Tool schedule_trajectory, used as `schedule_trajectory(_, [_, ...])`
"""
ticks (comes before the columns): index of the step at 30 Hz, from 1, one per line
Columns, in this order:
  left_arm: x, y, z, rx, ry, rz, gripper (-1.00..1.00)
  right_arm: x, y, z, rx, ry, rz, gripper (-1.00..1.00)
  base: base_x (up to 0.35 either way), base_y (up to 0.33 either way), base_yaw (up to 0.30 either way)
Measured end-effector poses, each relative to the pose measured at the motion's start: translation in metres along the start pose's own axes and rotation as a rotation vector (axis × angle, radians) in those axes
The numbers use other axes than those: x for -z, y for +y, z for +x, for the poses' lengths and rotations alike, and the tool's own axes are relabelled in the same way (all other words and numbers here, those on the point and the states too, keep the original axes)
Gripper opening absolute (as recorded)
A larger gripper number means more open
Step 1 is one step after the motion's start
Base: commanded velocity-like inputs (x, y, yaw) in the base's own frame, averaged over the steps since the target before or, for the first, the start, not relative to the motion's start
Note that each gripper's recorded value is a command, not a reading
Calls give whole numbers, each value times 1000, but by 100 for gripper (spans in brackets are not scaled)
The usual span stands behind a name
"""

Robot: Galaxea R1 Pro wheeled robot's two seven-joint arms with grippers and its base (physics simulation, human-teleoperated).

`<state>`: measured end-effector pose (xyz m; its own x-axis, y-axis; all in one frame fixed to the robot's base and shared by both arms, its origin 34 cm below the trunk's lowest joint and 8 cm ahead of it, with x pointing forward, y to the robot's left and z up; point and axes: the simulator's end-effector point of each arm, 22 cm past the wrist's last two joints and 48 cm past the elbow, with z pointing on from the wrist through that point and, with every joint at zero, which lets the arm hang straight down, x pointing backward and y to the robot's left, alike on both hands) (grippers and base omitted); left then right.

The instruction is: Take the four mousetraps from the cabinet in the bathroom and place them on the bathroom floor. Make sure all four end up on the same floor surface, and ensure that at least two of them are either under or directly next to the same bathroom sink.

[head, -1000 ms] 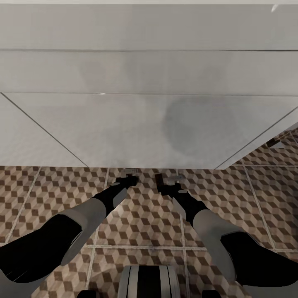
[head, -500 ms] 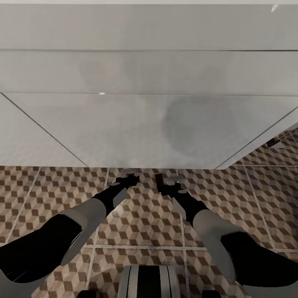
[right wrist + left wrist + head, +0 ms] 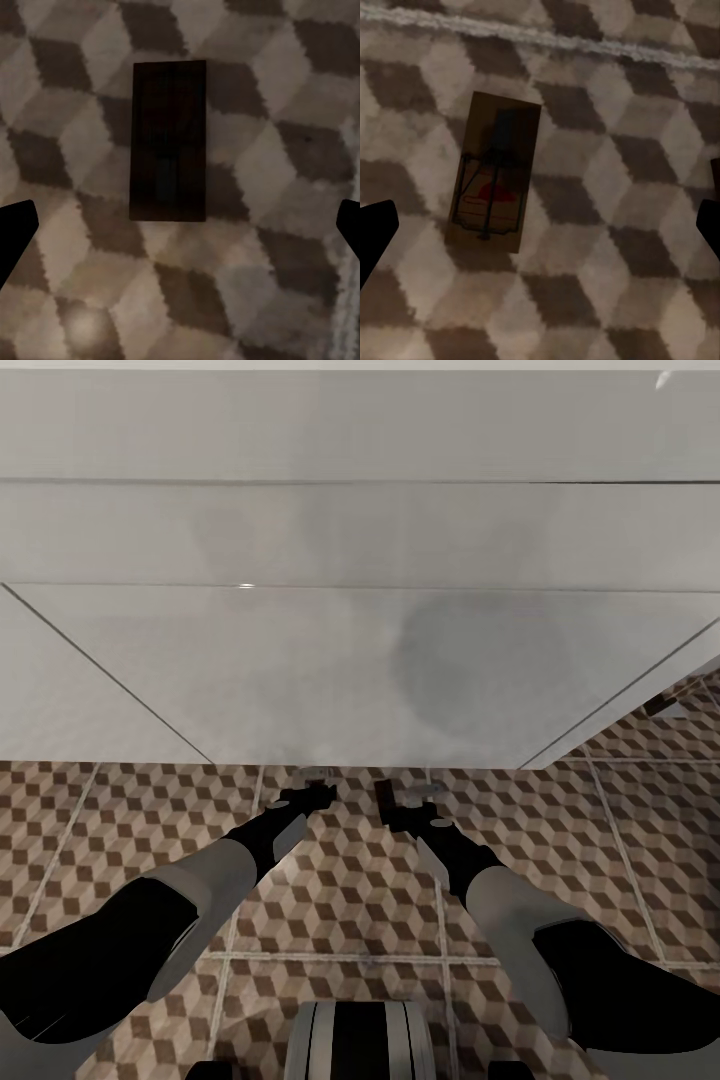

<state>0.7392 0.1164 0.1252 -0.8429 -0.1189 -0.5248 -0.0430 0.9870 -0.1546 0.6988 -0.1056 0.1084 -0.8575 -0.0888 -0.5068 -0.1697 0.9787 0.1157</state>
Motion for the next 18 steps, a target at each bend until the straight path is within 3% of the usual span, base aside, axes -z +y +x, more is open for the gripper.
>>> schedule_trajectory(8, [0,0,0,0,0,0,100,0,0,0,1,1,0,100,-55,0,0])
schedule_trajectory(18, [0,0,0,0,0,0,100,0,0,1,1,2,1,100,-230,0,0])
